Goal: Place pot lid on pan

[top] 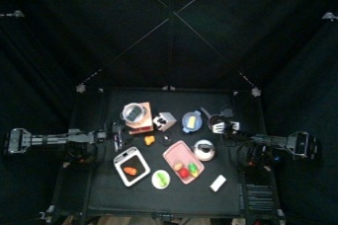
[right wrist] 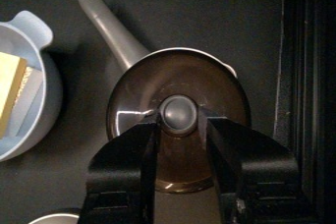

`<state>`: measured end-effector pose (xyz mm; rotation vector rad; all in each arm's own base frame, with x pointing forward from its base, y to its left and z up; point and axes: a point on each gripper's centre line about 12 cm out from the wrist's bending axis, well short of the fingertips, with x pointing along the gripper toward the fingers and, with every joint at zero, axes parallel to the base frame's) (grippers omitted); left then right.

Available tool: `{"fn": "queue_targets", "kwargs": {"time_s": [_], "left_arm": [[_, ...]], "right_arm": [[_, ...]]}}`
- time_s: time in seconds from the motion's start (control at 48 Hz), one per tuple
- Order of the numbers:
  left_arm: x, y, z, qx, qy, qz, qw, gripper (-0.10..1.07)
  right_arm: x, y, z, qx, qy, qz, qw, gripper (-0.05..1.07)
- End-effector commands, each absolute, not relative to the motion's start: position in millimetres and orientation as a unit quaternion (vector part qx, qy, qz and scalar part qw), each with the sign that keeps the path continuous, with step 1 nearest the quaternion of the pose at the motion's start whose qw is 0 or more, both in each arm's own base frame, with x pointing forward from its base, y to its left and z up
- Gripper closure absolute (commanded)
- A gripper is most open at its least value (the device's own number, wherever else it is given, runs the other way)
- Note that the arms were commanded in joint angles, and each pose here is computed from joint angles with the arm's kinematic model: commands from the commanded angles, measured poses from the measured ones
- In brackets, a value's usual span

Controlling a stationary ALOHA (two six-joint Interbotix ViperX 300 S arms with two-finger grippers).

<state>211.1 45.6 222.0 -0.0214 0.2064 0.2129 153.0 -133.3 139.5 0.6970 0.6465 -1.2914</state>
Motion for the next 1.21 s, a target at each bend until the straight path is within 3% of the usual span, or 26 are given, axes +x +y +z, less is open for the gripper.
{"fn": "queue_targets", "kwargs": {"time_s": [0.0, 1.188], "left_arm": [[212.9, 46.7, 226.8, -0.009, 0.094, 0.108, 0.99, 0.11], [212.9, 46.7, 226.6, -0.009, 0.095, 0.108, 0.99, 0.11]], "right_arm": [[155.5, -136.1, 144.1, 0.314, 0.28, -0.579, 0.699, 0.4], [161.9, -138.9, 138.0, 0.311, 0.294, -0.575, 0.697, 0.4]]}}
